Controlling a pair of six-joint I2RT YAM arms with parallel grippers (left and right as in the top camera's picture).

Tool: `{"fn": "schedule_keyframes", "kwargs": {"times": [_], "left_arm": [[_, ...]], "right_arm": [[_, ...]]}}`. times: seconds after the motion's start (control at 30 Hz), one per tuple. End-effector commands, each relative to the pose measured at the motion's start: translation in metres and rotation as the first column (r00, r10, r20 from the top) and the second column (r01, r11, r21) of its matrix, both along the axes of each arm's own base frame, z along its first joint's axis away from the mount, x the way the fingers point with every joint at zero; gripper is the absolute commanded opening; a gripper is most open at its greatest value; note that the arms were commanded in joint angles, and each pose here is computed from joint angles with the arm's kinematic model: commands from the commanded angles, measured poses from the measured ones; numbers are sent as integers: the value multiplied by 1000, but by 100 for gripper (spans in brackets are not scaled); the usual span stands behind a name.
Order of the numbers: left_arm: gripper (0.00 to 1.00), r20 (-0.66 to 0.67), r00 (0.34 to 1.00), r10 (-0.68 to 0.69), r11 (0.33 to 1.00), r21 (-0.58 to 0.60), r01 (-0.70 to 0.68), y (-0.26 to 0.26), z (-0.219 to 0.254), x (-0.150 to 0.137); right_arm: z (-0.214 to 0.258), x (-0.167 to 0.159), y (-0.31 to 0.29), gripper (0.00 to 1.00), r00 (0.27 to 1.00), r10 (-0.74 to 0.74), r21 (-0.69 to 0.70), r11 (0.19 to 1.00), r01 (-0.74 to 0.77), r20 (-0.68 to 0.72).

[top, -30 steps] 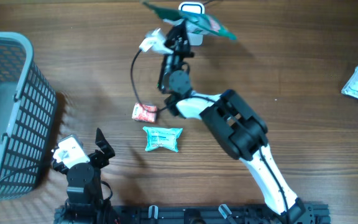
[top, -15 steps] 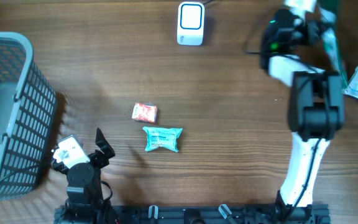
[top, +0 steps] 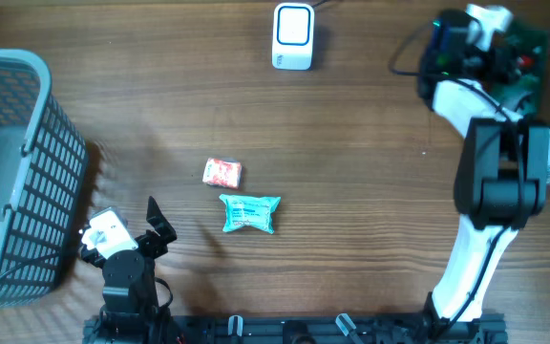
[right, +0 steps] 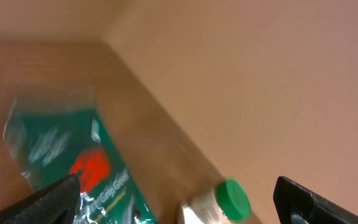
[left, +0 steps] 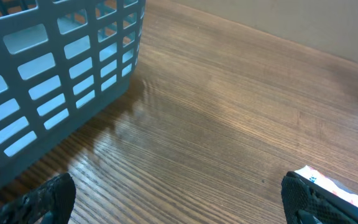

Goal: Scan the item barcode
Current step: 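Carry the green packet right and drop it near the edge, then reach the right gripper to the mint-green wipes pack and grasp it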

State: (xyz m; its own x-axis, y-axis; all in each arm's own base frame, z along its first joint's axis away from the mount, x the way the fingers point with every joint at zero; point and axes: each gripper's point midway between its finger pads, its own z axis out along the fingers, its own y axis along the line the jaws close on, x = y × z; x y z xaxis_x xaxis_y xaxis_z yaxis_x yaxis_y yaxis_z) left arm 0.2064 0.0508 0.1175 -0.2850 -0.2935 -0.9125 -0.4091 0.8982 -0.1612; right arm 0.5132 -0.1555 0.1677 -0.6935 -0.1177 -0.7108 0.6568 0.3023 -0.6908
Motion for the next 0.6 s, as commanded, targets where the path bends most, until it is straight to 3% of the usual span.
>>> {"fn": "schedule_keyframes", "kwargs": {"times": [0.0, 0.1, 0.17, 0.23, 0.27, 0.3, 0.37, 0.47, 0.53, 0.57], "left_arm": [[100, -5, 1000, -19, 1000, 14, 19, -2, -2, 1], [100, -5, 1000, -19, 1000, 14, 19, -2, -2, 1], [100, -5, 1000, -19, 1000, 14, 19, -2, -2, 1], [100, -5, 1000, -19, 1000, 14, 19, -2, -2, 1], [100, -5, 1000, -19, 1000, 14, 19, -2, -2, 1], [100, -5, 1000, -19, 1000, 14, 19, -2, -2, 1], [100, -5, 1000, -19, 1000, 14, 19, -2, -2, 1], [100, -5, 1000, -19, 1000, 14, 19, -2, -2, 1], [100, -5, 1000, -19, 1000, 14, 19, -2, -2, 1], [100, -5, 1000, -19, 1000, 14, 19, -2, -2, 1]], "right_arm": [[85, 13, 107, 100, 924, 304, 120, 934, -338, 233], [135, -6, 172, 100, 819, 445, 190, 825, -532, 363], [165, -25, 212, 100, 719, 523, 249, 701, -668, 457], [186, -50, 268, 100, 558, 629, 344, 440, -830, 541], [190, -67, 299, 100, 473, 638, 417, 250, -874, 607], [186, -82, 325, 100, 436, 598, 503, 63, -862, 672], [165, -103, 351, 100, 473, 551, 628, -124, -768, 688], [110, -131, 367, 100, 562, 622, 796, -176, -579, 545], [64, -157, 375, 97, 554, 737, 893, -149, -426, 387], [39, -174, 380, 92, 506, 811, 932, -127, -340, 295]]}}
